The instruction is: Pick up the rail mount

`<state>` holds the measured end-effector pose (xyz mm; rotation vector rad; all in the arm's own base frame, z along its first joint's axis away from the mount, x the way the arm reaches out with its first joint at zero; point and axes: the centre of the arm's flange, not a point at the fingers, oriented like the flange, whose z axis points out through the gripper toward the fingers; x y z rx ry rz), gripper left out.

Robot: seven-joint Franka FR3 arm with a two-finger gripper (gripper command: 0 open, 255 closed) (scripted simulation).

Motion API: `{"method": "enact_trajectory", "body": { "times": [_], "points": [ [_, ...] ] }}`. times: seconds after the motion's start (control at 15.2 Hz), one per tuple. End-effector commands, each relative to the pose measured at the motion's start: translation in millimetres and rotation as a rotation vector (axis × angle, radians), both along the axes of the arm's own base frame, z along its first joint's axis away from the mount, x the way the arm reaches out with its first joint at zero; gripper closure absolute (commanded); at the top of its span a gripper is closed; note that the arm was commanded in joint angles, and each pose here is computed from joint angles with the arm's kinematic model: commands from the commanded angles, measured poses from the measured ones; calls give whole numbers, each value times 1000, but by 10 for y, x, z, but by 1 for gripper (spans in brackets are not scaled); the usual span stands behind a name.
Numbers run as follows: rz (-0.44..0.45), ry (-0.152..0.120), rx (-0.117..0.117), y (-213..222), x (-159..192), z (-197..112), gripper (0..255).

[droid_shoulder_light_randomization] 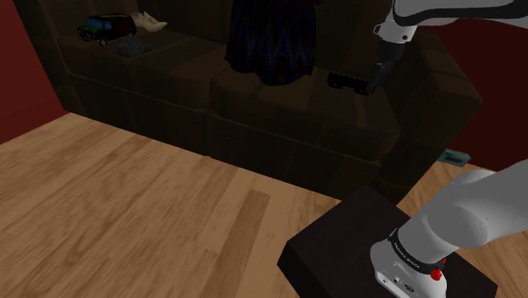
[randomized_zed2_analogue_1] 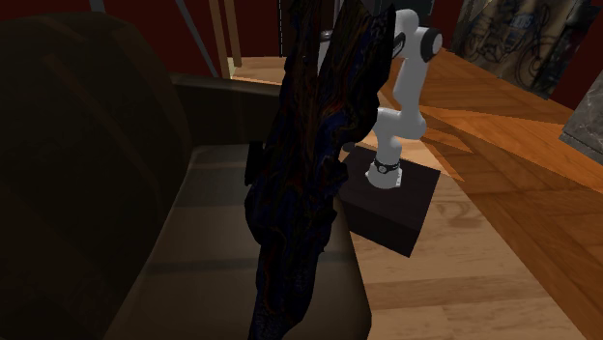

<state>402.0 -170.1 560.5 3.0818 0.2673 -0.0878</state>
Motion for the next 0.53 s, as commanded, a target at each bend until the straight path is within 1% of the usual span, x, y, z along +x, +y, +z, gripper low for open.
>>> {"method": "enact_trajectory", "body": {
  "times": [0.0, 0.46],
  "points": [
    [34, -3, -2, -206, 160, 1, 0],
    [144, -15, -4, -850, 777, -92, 0]
  ]
}}
